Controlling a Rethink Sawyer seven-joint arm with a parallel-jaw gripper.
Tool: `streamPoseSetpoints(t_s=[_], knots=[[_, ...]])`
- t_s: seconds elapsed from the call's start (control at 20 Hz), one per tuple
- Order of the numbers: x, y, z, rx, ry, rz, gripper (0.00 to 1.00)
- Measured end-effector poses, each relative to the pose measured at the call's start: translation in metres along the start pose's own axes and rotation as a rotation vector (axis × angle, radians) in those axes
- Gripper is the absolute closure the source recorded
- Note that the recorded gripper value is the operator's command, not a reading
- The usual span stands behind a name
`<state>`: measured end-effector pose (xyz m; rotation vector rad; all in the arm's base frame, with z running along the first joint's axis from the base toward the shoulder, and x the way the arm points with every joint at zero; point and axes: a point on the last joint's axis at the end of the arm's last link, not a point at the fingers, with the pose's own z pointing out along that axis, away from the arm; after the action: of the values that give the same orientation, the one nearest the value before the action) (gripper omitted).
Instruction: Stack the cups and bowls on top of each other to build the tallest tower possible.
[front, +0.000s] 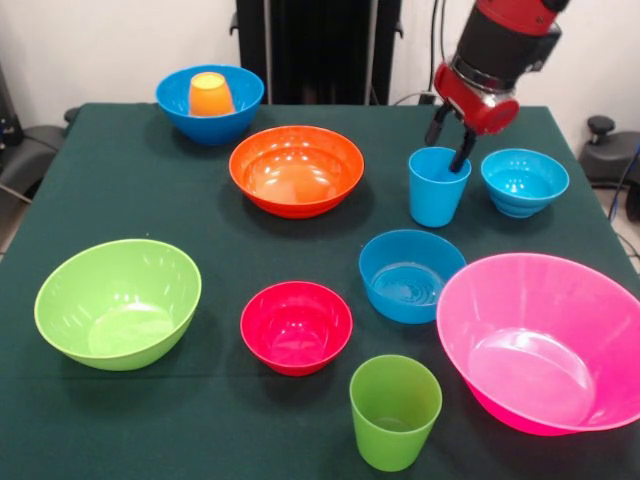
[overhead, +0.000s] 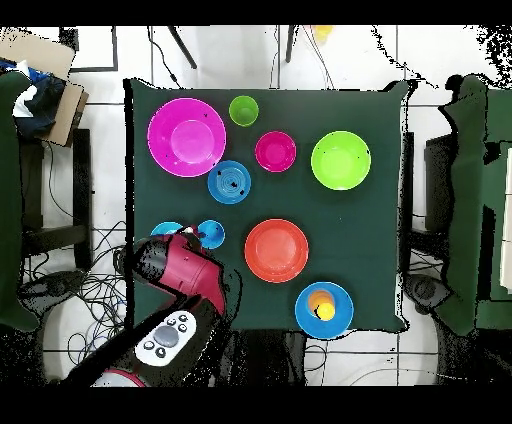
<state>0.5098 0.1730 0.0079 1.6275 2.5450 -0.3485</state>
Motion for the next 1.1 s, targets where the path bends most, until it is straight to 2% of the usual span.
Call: streamPoseSetpoints(t_s=[0.25, 0.5, 1.1], knots=[[0.006, 0.004, 0.012, 0.008, -0.009, 0.034, 0.00], [0.004, 0.001, 0.021, 0.025, -0.017, 0.064, 0.00], [-0.007, 0.000, 0.022, 0.028, -0.015, 0.085, 0.00]])
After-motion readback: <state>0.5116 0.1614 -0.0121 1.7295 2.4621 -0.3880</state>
